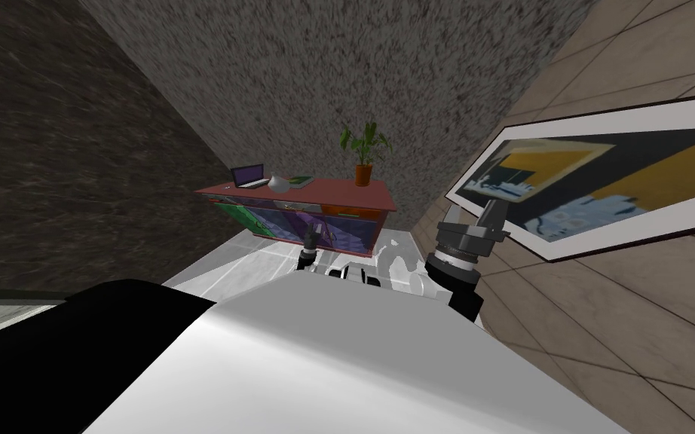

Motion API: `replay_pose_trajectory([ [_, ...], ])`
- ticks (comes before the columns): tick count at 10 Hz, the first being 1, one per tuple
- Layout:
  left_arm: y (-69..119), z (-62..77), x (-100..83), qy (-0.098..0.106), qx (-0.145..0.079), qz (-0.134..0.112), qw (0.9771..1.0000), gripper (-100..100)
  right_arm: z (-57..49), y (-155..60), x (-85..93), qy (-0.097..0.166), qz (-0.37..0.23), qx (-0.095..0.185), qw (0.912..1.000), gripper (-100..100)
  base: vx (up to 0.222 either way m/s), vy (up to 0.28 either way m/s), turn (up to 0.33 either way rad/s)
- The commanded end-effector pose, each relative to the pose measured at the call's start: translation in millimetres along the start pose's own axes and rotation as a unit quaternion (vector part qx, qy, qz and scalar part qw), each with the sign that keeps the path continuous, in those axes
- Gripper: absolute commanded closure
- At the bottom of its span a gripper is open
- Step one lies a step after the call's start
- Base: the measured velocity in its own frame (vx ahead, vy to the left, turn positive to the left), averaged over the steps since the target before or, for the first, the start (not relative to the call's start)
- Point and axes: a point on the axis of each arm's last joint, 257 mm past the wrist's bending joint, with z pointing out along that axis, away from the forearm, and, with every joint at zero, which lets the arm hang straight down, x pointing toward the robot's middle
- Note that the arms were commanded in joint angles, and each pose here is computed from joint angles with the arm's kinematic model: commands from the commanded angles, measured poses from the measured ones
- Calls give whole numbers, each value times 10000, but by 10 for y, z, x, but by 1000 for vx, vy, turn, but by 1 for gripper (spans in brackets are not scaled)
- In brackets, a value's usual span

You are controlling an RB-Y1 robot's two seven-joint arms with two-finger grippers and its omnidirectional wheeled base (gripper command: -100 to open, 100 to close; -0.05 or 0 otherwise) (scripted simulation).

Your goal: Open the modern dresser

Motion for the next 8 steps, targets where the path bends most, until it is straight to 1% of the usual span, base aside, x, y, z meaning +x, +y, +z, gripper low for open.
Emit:
replay_pose_trajectory([
  [1,94,-94,-1,-5,-51,-7,10000,-100,0,0,0,0,0,0,10000,0,94,-31,0],
  [2,144,-148,2,-7,-72,-12,10000,-100,0,0,0,0,0,0,10000,0,90,-16,-5],
  [4,207,-228,13,-8,-60,-26,10000,-100,0,0,0,0,0,0,10000,0,143,-44,-14],
  [5,257,-268,9,-15,-138,-25,9999,-100,0,0,0,0,0,0,10000,0,100,-37,-1],
  [8,364,-409,41,-44,-167,-68,9998,-100,0,0,0,0,0,0,10000,0,104,-31,-12],
])
